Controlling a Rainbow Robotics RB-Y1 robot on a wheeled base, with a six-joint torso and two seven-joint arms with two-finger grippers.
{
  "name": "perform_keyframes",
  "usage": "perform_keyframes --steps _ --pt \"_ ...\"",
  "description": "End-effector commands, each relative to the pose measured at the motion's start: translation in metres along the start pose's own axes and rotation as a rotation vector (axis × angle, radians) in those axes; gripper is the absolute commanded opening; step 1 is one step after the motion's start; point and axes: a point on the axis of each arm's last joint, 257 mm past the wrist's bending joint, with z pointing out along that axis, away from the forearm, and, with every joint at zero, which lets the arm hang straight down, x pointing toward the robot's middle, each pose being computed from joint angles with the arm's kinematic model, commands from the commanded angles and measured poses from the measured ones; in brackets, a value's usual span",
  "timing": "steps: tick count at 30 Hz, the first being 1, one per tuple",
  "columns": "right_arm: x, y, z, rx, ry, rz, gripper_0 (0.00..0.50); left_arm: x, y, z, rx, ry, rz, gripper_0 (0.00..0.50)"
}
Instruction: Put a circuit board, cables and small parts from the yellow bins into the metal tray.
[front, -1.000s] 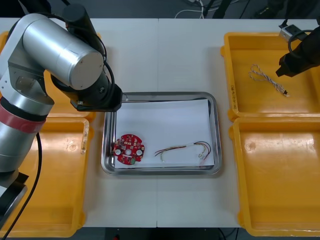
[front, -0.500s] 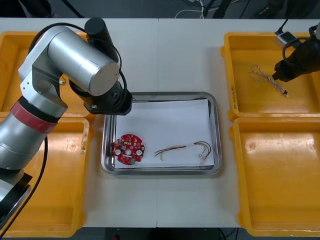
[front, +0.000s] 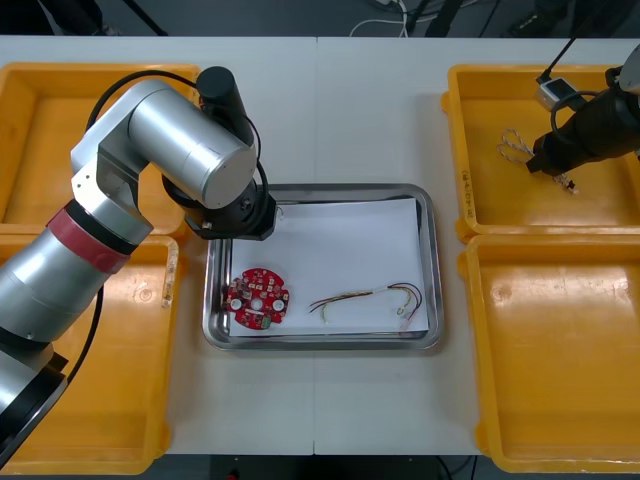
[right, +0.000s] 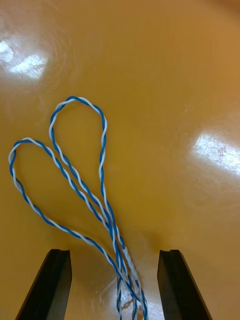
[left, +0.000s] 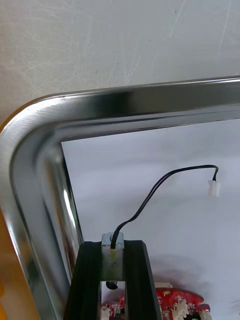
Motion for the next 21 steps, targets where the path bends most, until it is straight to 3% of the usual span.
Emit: perform_keyframes --steps 1,5,6,7,8,9,10,11,21 --pt "-0.021 0.0 -0.006 0.003 -0.057 -0.032 0.5 -0.022 -0.024 -0.012 0.027 -0.056 -0.007 0.001" --pt "-0.018 -0.004 -0.003 0.018 -0.057 -0.042 0.5 -0.024 -0.026 -0.01 0.032 -0.062 -0.008 0.012" --pt "-0.019 -0.005 -0.003 0.02 -0.06 -0.041 0.5 -0.023 -0.026 -0.01 0.033 -0.062 -0.01 0.068" --pt "-0.017 -0.005 -0.002 0.021 -0.058 -0.042 0.5 -0.024 -0.026 -0.01 0.034 -0.065 -0.01 0.174" --pt "-0.016 -0.006 -0.002 0.023 -0.059 -0.041 0.5 -0.025 -0.027 -0.01 0.038 -0.067 -0.011 0.353" --pt "-0.012 -0.006 0.0 0.024 -0.056 -0.04 0.5 -0.026 -0.027 -0.01 0.039 -0.071 -0.013 0.433" --pt "-0.012 -0.006 0.001 0.026 -0.056 -0.04 0.5 -0.027 -0.028 -0.01 0.042 -0.075 -0.013 0.477" --pt "-0.01 -0.007 0.002 0.027 -0.056 -0.038 0.5 -0.028 -0.029 -0.01 0.047 -0.079 -0.015 0.5" --pt "0.0 -0.002 0.011 0.01 -0.06 -0.025 0.5 -0.031 -0.031 -0.011 0.056 -0.089 -0.028 0.5"
